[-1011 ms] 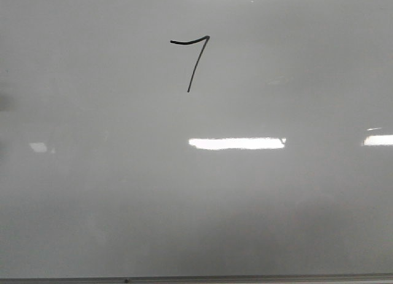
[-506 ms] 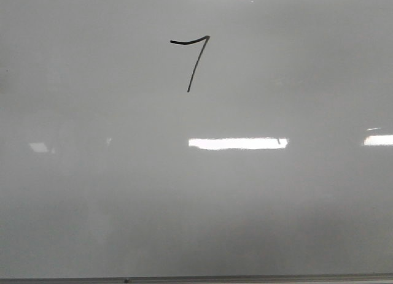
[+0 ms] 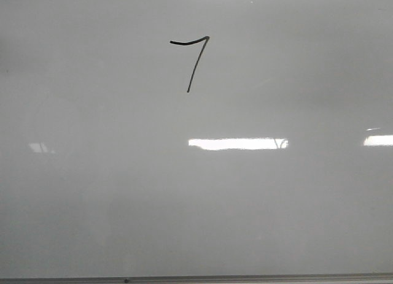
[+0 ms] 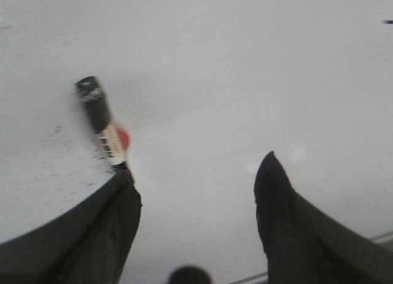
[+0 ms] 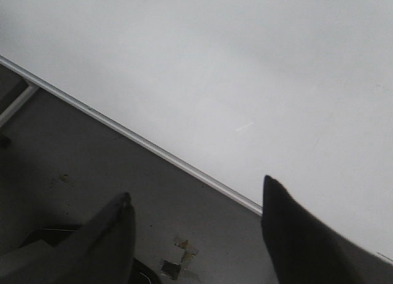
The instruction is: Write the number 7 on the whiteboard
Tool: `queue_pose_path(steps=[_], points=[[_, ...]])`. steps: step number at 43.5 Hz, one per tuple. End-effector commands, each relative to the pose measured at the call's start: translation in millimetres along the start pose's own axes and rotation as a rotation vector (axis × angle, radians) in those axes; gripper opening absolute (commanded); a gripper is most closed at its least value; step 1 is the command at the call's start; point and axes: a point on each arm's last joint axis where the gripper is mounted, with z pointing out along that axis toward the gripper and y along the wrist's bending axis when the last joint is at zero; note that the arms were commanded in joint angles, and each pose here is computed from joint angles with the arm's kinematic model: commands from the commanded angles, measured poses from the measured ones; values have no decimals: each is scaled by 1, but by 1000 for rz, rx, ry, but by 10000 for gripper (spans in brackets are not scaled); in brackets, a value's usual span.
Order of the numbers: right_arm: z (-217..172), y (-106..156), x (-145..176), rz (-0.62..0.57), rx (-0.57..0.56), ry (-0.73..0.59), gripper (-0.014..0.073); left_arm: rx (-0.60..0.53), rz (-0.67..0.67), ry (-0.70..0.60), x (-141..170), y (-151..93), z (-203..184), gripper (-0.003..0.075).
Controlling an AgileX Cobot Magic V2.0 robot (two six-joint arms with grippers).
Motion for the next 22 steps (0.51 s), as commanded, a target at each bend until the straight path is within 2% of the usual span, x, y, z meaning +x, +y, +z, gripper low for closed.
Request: queue_pose_path(steps=[1,9,16,20,22], points=[[-10,-3,4,-11,50,-86,466,66,33,-90,-2,-9,-34,407],[-12,-2,24,-13,55,-102,466,180,-13,-165,25,-16,-66,407],[-11,-2,27,-13,55,-105,466,188,-21,-201,38,-15,-71,405],[-11,-2,27,-13,55,-109,454,186,-20,-201,39,-15,-70,366],[-11,-2,27,-13,55,-109,410,186,-20,-201,39,-16,-68,327]])
